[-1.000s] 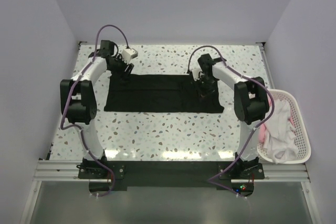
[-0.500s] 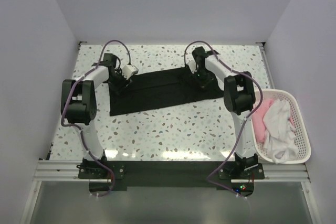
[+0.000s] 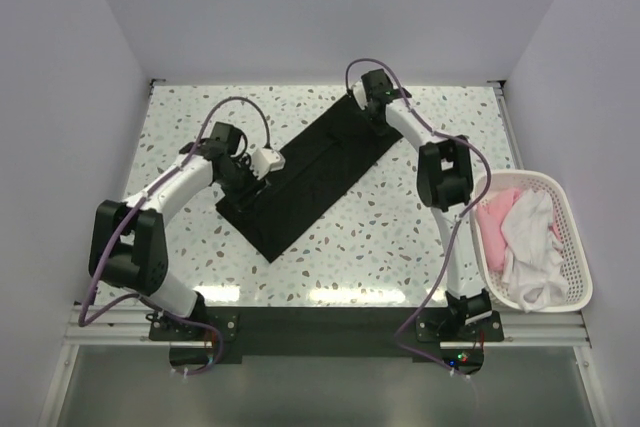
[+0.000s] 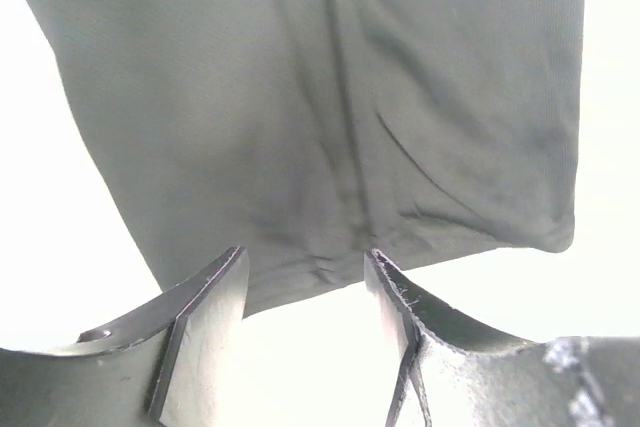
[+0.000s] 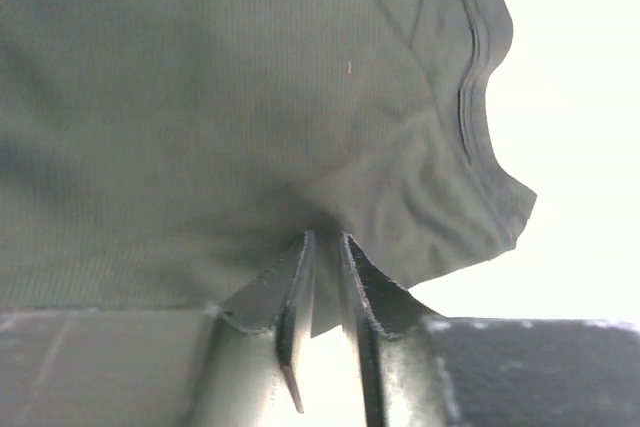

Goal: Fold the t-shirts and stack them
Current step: Fold the tshirt

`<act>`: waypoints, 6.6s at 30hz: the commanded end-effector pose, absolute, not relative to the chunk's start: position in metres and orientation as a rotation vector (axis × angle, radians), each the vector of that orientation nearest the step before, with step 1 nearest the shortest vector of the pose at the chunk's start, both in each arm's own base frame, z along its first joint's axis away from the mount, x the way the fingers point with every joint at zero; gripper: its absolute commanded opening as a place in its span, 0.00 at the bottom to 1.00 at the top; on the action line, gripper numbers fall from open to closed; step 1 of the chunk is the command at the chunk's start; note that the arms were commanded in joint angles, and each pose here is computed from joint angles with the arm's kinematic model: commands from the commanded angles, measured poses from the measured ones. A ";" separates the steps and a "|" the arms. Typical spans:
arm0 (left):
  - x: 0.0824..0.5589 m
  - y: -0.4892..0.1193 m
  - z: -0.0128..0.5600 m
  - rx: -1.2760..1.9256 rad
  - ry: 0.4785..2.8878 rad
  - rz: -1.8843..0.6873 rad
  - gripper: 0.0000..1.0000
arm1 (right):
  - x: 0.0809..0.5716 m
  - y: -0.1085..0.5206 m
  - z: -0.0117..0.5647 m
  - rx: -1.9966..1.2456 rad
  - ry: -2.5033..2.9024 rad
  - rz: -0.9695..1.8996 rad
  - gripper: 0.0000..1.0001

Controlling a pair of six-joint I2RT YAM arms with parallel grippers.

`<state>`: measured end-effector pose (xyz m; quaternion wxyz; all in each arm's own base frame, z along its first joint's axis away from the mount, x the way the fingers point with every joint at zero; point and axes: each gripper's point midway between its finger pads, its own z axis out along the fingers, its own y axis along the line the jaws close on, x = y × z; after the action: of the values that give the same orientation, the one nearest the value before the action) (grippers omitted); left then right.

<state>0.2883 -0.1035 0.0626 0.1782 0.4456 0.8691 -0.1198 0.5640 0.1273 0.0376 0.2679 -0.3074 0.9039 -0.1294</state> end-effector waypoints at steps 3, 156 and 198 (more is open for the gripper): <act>0.327 -0.130 0.100 1.228 2.315 -0.309 0.56 | 0.549 0.132 0.144 -0.687 2.311 -0.242 0.27; 0.155 -0.231 0.023 1.992 1.456 -0.728 0.00 | 0.173 0.210 0.019 -2.050 1.827 0.416 0.00; 0.475 -0.229 0.073 1.676 1.589 -0.486 0.00 | 0.464 0.222 0.084 -1.839 1.756 0.348 0.00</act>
<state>0.4544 -0.2327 0.0677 0.3671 0.6517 0.6309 -0.2063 0.4513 0.2169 0.0766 0.2684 -0.6762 0.6743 0.1268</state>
